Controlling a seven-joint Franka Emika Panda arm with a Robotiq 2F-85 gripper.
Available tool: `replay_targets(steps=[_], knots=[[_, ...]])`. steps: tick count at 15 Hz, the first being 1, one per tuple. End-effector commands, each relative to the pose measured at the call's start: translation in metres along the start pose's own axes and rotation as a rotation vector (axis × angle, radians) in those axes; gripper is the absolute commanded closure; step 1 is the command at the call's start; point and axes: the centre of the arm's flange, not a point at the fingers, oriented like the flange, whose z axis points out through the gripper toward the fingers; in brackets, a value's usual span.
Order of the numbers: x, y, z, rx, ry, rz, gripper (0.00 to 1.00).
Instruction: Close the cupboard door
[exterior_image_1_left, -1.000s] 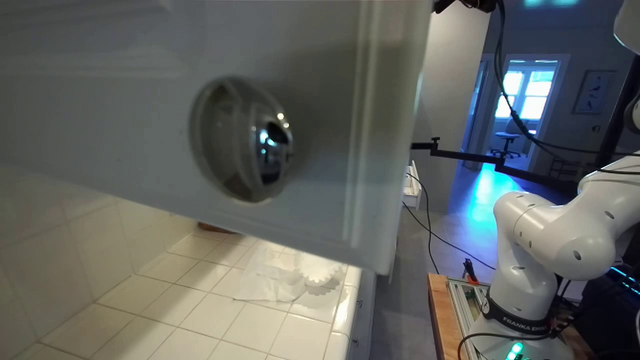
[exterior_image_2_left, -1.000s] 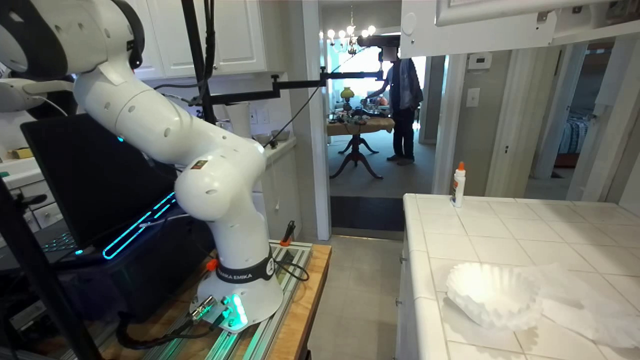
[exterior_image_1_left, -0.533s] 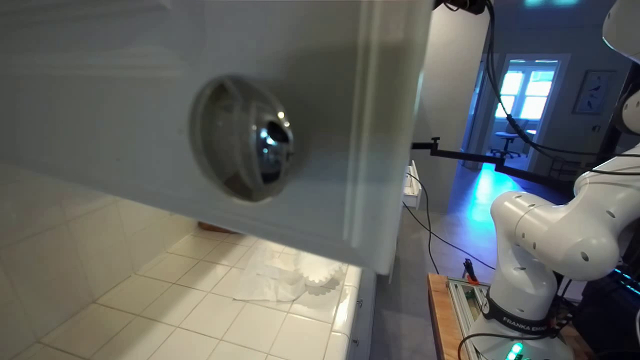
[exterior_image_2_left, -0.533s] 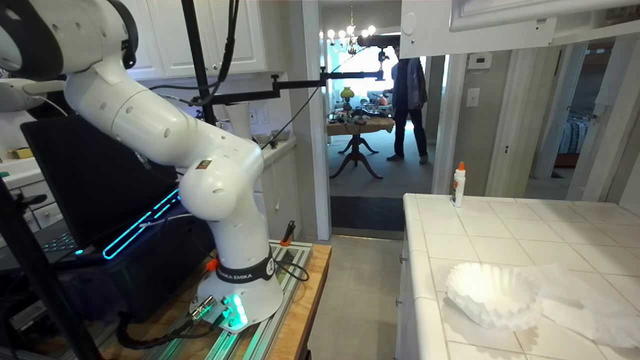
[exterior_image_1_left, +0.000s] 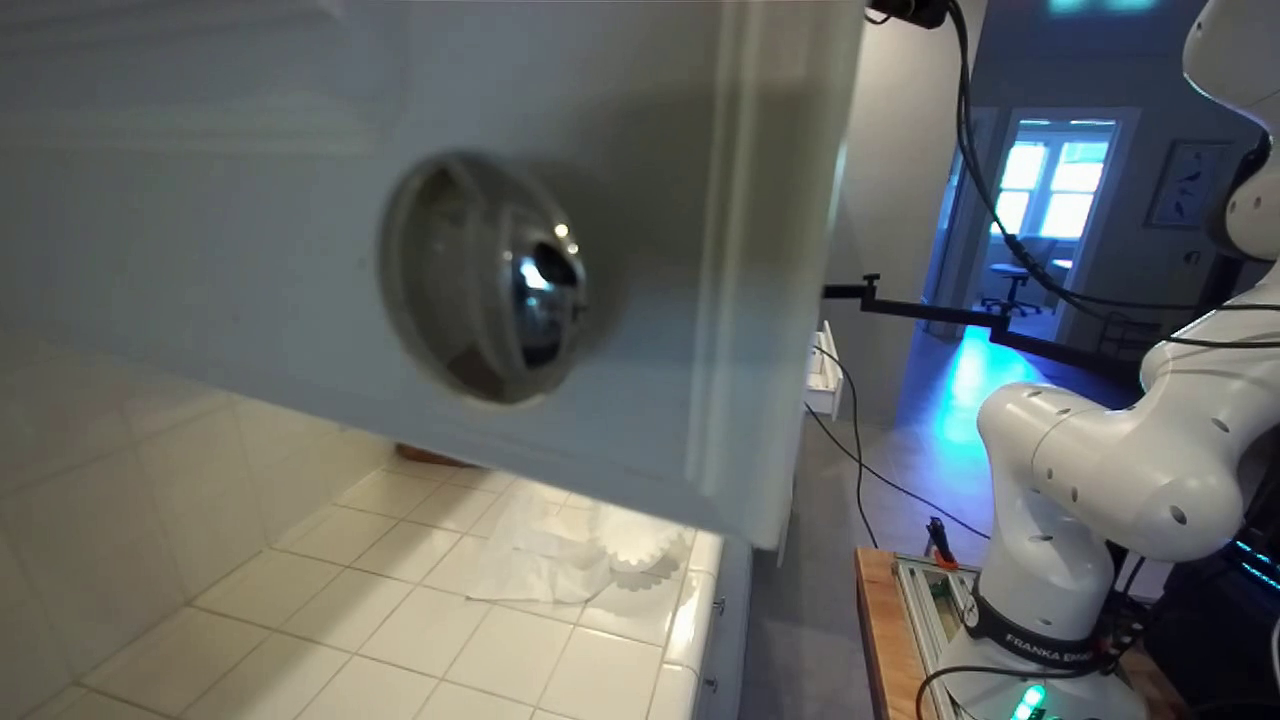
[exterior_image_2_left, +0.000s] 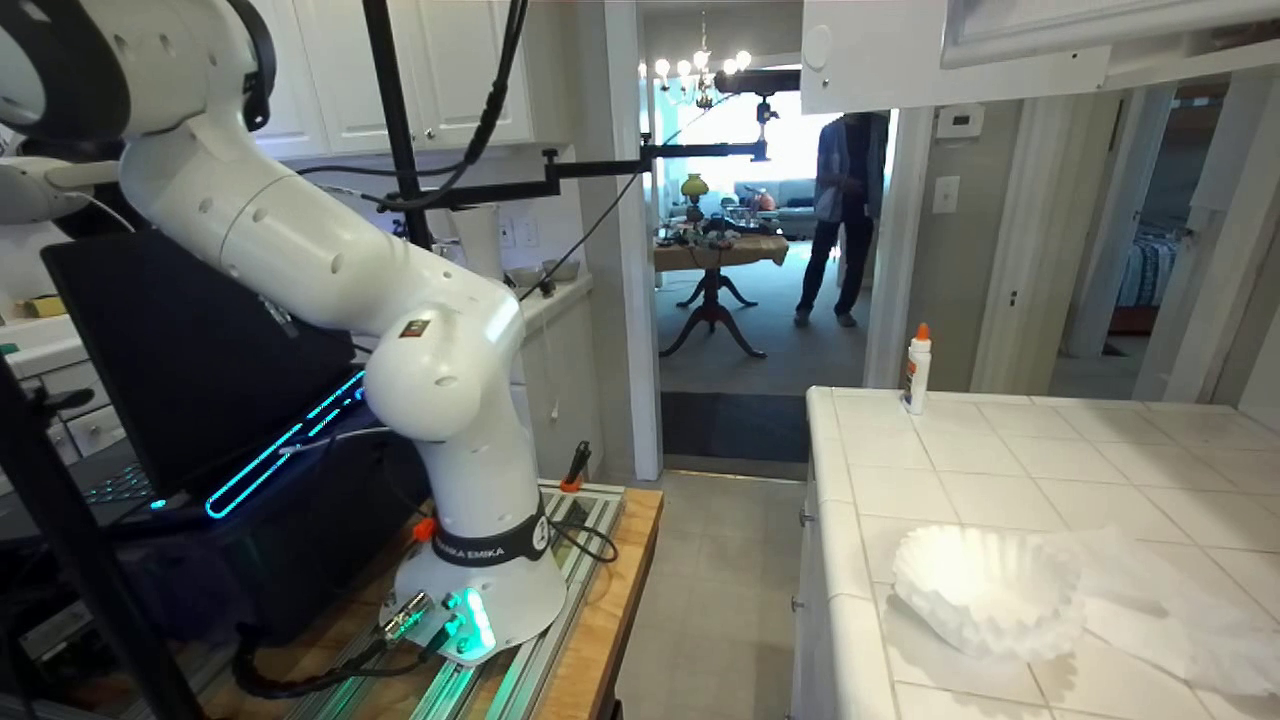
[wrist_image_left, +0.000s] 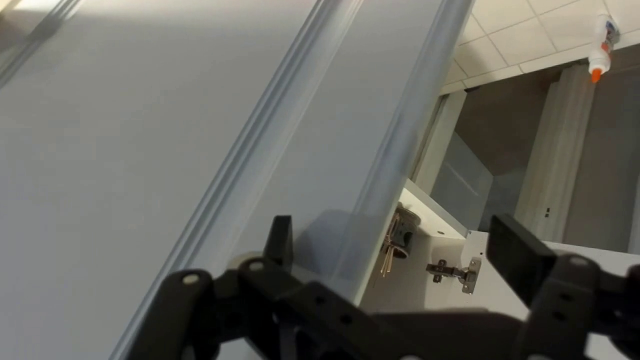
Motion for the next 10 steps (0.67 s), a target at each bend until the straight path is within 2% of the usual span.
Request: replay_targets(steps=[1,10], knots=[[0.011,0.002,0.024,0.013,0.056,0.036,0.00],[0.030,0.006,0.087,-0.019,0.066,0.144,0.00]])
